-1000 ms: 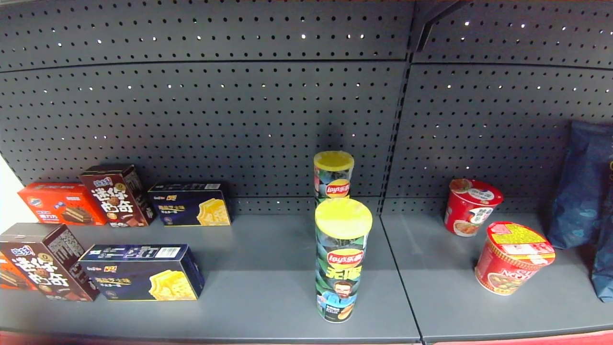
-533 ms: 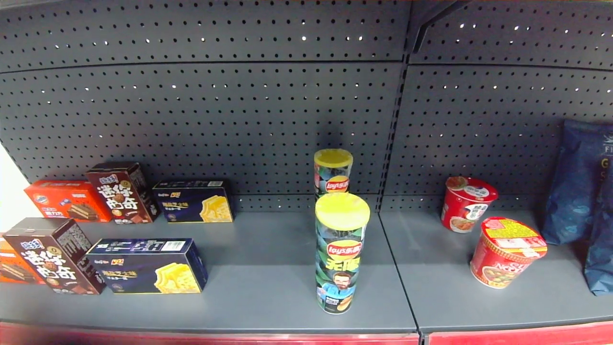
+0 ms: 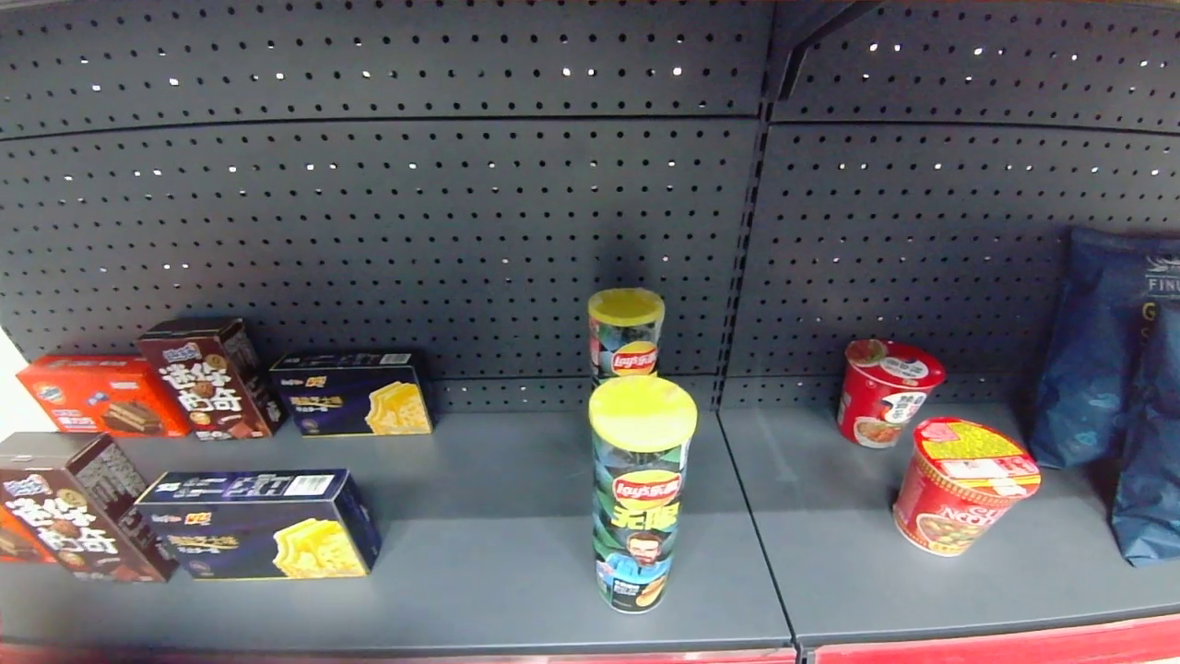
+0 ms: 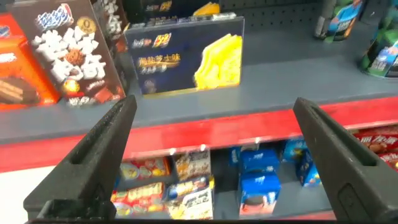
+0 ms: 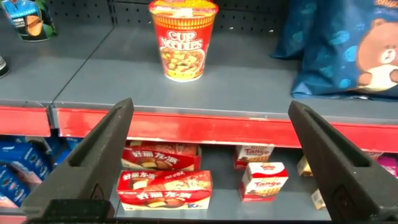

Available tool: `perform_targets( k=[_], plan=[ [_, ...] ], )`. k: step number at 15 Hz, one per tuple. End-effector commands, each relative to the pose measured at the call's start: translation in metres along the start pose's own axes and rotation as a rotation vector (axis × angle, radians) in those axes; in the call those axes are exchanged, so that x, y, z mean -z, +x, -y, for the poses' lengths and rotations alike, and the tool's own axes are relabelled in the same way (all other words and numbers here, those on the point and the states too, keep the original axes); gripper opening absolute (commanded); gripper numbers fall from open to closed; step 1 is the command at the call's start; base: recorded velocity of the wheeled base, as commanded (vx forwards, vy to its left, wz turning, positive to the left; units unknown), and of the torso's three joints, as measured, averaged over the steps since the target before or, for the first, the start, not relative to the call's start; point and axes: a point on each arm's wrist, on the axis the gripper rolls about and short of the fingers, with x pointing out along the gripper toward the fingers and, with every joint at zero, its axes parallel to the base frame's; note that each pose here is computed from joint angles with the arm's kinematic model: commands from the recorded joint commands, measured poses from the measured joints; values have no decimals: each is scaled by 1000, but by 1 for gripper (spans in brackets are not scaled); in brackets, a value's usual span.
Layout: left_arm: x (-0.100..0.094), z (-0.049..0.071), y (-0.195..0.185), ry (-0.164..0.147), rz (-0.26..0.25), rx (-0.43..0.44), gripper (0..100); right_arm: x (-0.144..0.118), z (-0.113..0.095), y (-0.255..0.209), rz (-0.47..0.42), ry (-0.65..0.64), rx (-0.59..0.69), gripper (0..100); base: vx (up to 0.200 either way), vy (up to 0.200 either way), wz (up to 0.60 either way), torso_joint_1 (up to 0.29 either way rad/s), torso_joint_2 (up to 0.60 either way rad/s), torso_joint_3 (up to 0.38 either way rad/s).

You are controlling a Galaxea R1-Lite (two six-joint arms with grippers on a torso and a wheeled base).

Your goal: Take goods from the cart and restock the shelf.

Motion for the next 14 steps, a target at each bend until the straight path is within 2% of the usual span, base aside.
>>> perform_targets(
  k=[1,14],
  plan=[
    [0,0,0,-2,1,-1,100,0,0,0,-4,-13,-1,100,0,0,0,0,0,0],
    [0,0,0,-3,1,-1,100,0,0,0,-4,-42,-8,100,0,0,46,0,0,0]
  ],
)
